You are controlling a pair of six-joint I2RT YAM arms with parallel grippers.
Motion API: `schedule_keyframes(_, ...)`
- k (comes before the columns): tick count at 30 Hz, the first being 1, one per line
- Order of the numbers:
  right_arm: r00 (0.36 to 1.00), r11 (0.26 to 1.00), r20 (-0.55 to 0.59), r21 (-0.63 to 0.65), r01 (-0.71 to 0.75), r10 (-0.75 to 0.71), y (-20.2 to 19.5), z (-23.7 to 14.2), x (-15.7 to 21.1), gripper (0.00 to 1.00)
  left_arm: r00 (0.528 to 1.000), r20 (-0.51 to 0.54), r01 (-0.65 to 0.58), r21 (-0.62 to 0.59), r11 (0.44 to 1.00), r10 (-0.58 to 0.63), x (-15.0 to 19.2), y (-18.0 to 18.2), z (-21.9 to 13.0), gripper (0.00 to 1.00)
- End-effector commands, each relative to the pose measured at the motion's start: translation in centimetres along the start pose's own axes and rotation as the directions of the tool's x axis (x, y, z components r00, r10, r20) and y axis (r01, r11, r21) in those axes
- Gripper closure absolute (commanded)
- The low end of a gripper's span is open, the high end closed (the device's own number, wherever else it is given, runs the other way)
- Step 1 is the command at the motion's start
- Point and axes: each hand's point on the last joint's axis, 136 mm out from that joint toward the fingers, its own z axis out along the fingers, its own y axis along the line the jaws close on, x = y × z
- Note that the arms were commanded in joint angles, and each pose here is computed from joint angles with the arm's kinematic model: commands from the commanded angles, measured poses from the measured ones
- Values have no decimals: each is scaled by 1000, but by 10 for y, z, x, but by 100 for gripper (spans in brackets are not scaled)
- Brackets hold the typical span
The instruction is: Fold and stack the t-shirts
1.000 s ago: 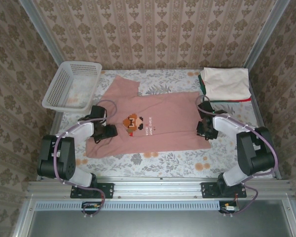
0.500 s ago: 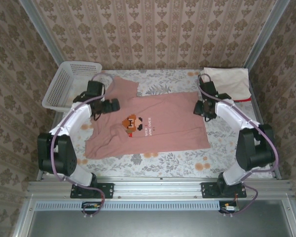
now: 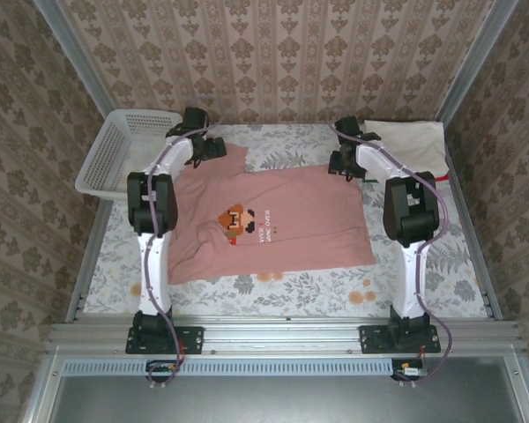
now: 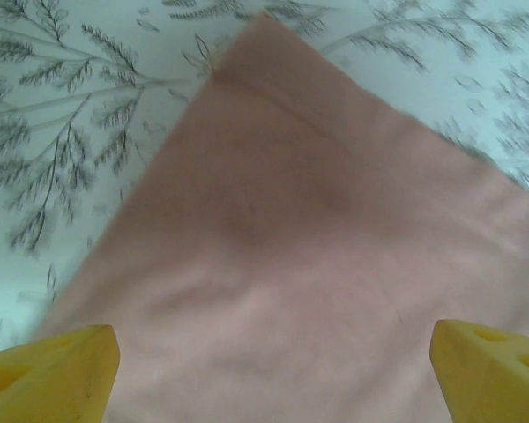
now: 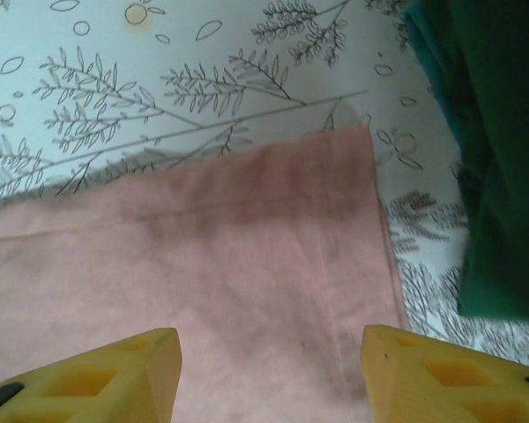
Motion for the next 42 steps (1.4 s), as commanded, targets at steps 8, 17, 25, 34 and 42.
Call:
schedule_keyframes(8, 994, 996, -75, 35, -78, 80, -14, 34, -11, 41, 981, 71, 174, 108, 979, -182, -41, 3, 36, 7)
schedule_keyframes(17, 972, 991, -197, -21, -130, 124, -3, 69, 4, 44, 963, -40, 268, 164, 949, -265, -19, -1, 65, 29)
schedule_keyframes(25, 980, 989, -157, -65, -135, 124, 3, 50, -7, 84, 969, -46, 248, 206, 946, -244, -29, 0, 45, 91)
schedule_keyframes(34, 996, 992, -54, -100, -71, 66, 0, -12, -25, 90, 983, 84, 134, 274, 953, -162, -65, -14, -57, 100)
schedule_keyframes(42, 1000, 984, -5, -176, -6, 5, -5, -49, -8, 90, 966, 223, 45, 338, 940, -126, -49, -6, -161, 100)
